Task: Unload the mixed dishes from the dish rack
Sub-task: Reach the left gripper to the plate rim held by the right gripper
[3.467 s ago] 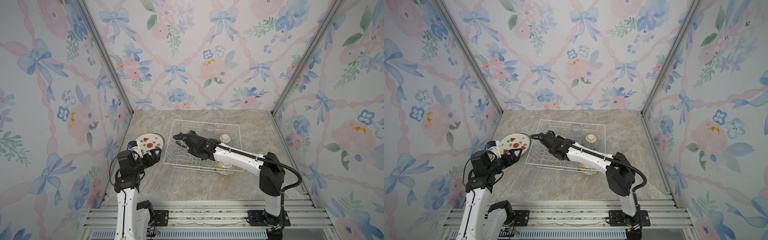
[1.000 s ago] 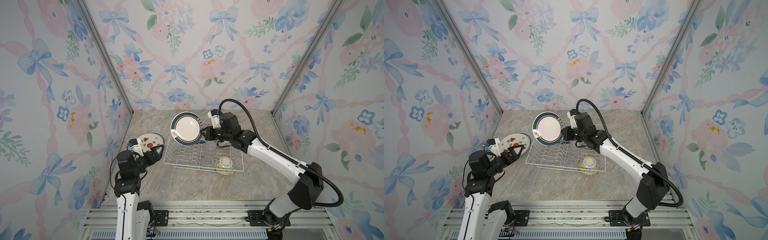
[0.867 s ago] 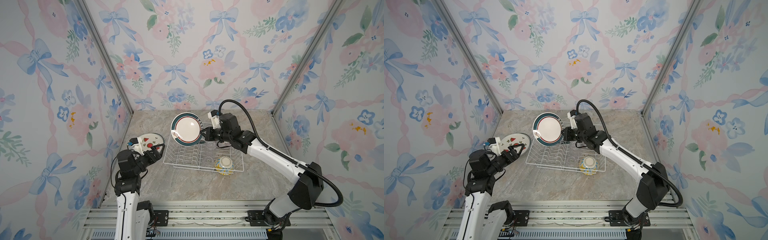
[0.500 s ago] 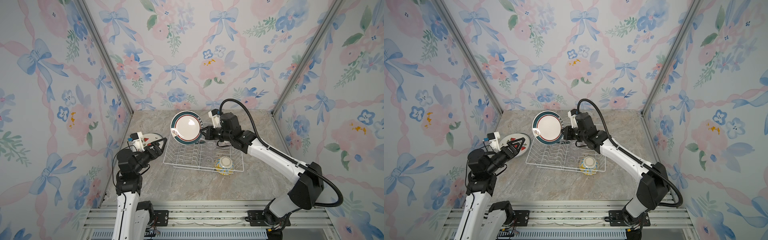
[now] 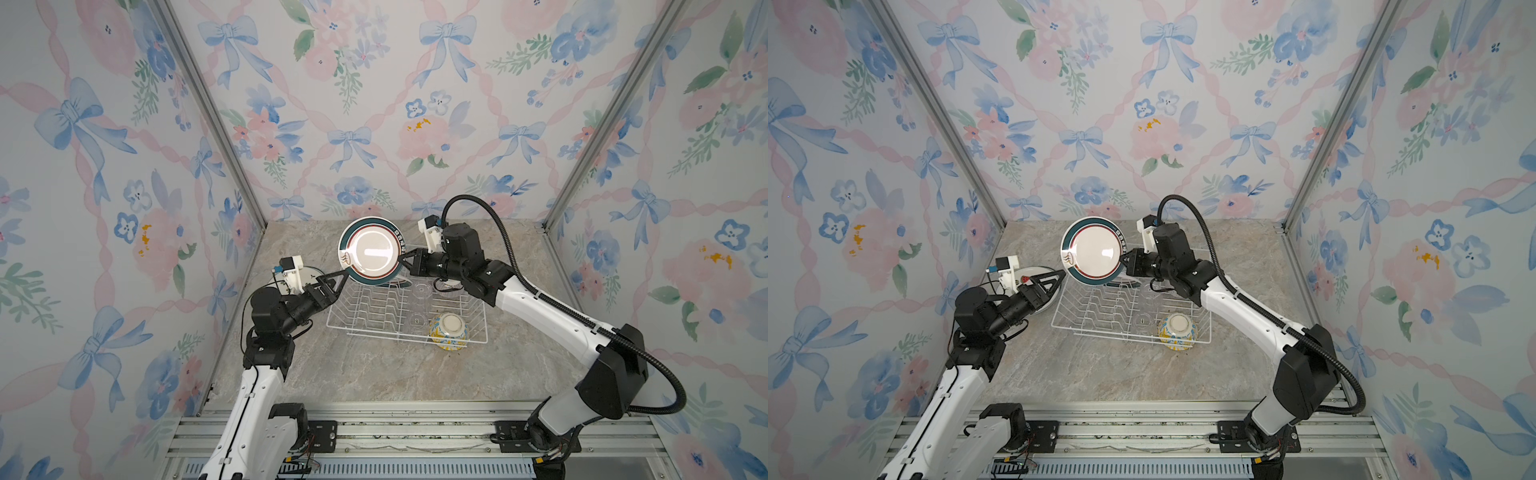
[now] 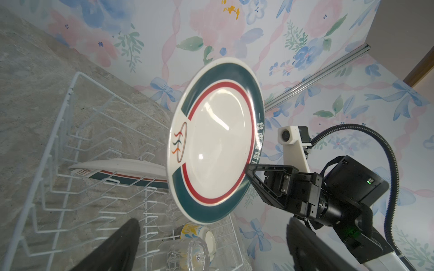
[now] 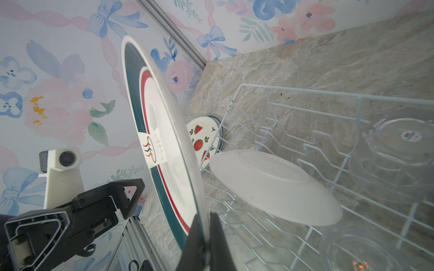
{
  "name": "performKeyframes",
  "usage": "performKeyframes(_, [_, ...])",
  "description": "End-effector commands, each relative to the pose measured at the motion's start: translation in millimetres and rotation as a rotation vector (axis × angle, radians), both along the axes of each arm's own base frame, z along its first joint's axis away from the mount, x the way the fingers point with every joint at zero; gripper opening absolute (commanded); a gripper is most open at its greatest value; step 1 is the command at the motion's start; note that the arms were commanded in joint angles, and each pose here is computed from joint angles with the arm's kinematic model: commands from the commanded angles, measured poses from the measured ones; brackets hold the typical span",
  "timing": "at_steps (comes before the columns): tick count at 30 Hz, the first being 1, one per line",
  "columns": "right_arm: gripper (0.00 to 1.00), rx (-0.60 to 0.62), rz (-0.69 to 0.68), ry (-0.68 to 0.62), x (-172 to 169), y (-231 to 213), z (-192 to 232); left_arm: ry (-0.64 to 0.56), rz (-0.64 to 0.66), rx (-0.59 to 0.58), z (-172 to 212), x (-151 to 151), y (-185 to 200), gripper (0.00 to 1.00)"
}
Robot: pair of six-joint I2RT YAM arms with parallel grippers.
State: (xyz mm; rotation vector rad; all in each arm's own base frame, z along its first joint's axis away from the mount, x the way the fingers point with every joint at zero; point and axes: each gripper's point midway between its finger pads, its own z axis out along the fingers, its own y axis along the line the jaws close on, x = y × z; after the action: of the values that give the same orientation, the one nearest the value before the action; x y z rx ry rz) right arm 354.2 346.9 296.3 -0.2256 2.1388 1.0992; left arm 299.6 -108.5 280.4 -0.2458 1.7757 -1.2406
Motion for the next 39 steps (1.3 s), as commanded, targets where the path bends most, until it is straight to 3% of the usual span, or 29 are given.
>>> performKeyframes(1, [0.00,0.088,0.001,-0.049,1.0,-0.5,29.7,-0.058,0.007,0.002,16.7,4.5,-2.5,0.98])
performKeyframes(29, [0.00,0.193,0.051,0.034,-34.5,8.3,23.8,-0.022,-0.047,-0.042,6.8,41.7,-29.0,0.98])
performKeyframes(39, [0.00,0.161,0.065,0.077,-35.0,15.7,7.3,0.006,-0.087,-0.048,0.2,44.4,-36.2,0.72])
